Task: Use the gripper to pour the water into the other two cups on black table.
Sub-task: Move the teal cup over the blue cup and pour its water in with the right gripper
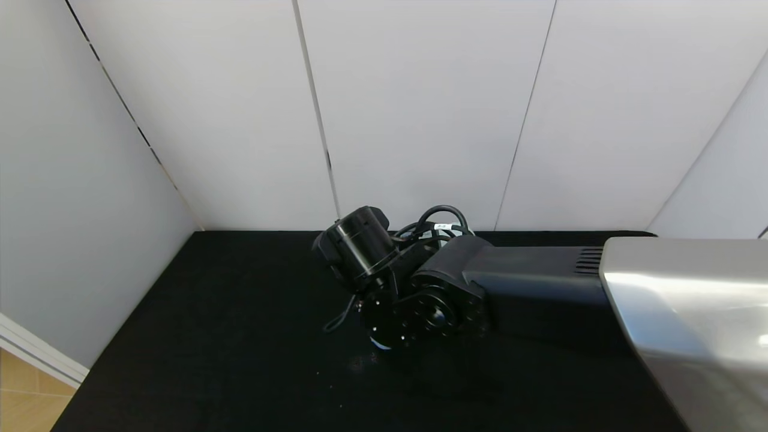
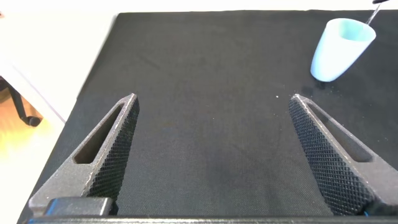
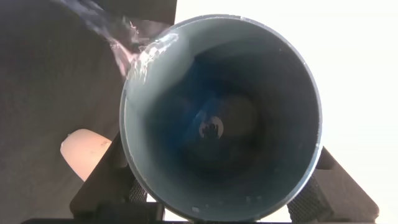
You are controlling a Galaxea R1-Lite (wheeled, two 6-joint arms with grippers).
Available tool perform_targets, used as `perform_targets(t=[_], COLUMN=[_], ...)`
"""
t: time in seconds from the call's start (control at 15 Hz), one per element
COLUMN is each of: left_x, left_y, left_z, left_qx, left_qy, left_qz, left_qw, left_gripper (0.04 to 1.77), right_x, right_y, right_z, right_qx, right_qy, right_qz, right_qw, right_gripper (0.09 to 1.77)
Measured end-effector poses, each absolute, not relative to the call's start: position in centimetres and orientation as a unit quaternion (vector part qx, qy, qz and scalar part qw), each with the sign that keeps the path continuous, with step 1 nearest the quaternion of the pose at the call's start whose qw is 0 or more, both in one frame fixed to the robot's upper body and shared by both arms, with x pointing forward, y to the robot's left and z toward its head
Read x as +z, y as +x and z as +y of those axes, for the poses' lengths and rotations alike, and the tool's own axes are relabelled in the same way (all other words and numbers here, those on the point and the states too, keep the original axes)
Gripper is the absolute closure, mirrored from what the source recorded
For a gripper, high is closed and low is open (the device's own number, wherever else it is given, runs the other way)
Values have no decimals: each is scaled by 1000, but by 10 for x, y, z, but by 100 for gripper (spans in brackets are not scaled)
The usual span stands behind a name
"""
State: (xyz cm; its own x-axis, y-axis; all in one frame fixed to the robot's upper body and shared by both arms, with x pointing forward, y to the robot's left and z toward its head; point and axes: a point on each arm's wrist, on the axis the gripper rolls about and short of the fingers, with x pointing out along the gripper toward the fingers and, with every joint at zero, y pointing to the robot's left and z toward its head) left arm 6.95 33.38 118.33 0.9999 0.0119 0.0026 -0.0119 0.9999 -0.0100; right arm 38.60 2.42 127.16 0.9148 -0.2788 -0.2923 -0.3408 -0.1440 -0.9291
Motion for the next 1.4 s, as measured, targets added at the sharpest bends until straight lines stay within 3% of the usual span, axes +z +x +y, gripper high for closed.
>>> perform_targets(t=[1.4], left_x=[1183], left_y=[69], left_z=[334], left_qx=[6], left_qy=[-5], left_qz=[-1], left_qw=[1000], left_gripper=[9], right_x=[1259], right_y=[371], right_z=[44], right_qx=[28], right_qy=[-775], right_qz=[190], right_qw=[602], right_gripper=[66])
